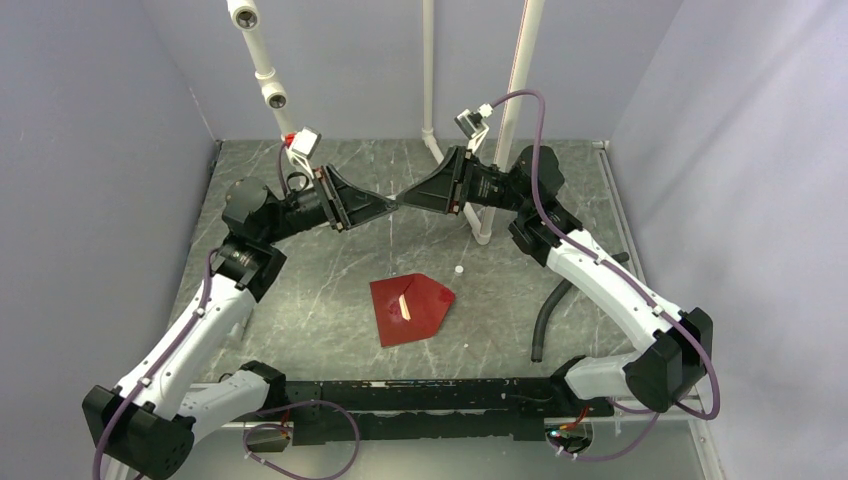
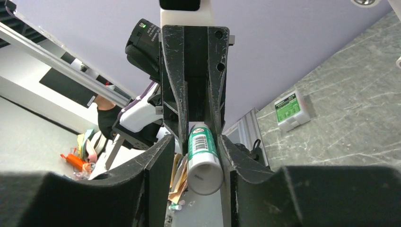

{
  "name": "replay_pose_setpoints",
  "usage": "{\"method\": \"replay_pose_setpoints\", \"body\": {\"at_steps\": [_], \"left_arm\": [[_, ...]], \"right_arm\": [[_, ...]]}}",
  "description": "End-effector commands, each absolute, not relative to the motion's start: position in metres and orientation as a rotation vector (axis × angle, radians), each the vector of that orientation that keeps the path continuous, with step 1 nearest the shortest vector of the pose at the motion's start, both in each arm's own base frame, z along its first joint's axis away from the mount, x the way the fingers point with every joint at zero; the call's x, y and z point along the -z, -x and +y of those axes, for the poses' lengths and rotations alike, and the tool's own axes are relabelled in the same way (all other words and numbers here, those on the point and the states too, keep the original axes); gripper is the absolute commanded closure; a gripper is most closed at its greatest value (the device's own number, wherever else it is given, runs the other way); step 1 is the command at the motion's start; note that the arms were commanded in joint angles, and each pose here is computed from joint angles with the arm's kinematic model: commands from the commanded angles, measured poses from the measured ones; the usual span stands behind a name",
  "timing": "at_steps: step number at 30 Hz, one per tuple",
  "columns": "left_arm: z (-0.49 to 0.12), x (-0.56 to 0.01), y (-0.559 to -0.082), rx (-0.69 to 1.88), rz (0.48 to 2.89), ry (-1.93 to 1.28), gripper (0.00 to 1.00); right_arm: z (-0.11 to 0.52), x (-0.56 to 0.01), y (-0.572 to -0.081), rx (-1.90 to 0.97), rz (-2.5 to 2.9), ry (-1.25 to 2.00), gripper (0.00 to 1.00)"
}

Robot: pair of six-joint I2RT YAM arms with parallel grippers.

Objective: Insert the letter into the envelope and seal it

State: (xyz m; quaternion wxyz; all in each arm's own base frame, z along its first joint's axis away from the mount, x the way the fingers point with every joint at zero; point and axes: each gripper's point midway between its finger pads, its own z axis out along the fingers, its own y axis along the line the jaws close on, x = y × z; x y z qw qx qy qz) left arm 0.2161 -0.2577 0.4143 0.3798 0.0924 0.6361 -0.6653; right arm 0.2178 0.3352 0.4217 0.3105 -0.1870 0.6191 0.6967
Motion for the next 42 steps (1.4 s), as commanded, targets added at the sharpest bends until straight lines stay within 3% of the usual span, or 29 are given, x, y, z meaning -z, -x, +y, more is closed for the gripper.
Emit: {"method": "replay_pose_setpoints", "body": {"at_steps": [1,4,8,12,15,18,20,24,25,28,36,38,42], "left_arm": [[-0.253,-0.437,-0.212,1.676,1.543,-0.259,0.98],[-0.251,-0.437,-0.213,1.672,1.538,-0.243,0.98],[-0.25,-0.439,-0.212,1.676,1.525,-0.236,0.97],[-0.25,-0.438,-0.214,1.689,1.527,-0.212,0.98],[-0.249,-0.438,-0.215,1.695,1.519,-0.184,0.98],[-0.249,-0.435,-0.216,1.694,1.533,-0.17,0.97],[-0.248,-0.433,-0.216,1.676,1.553,-0.16,0.84],[-0.244,-0.428,-0.215,1.616,1.588,-0.157,0.31],[-0.242,-0.426,-0.215,1.592,1.6,-0.153,0.22],[-0.232,-0.418,-0.216,1.468,1.637,-0.148,0.08],[-0.195,-0.328,-0.211,1.096,1.926,-0.112,0.08],[-0.188,-0.302,-0.211,1.042,1.995,-0.083,0.16],[-0.187,-0.254,-0.217,1.012,2.12,0.017,0.4]], "right_arm": [[0.328,-0.456,-0.2,-1.855,1.499,0.591,0.63],[0.329,-0.455,-0.199,-1.86,1.507,0.603,0.71],[0.33,-0.456,-0.194,-1.851,1.496,0.636,0.62],[0.331,-0.455,-0.19,-1.838,1.486,0.673,0.63],[0.334,-0.454,-0.182,-1.839,1.465,0.725,0.73],[0.335,-0.454,-0.18,-1.824,1.467,0.74,0.96],[0.335,-0.453,-0.183,-1.799,1.481,0.715,1.0],[0.332,-0.449,-0.196,-1.718,1.519,0.641,1.0],[0.331,-0.447,-0.199,-1.691,1.532,0.624,1.0],[0.327,-0.431,-0.21,-1.59,1.598,0.587,1.0],[0.309,-0.335,-0.248,-1.067,1.942,0.472,1.0],[0.309,-0.299,-0.251,-0.879,2.046,0.466,1.0],[0.314,-0.234,-0.244,-0.627,2.197,0.454,1.0]]}}
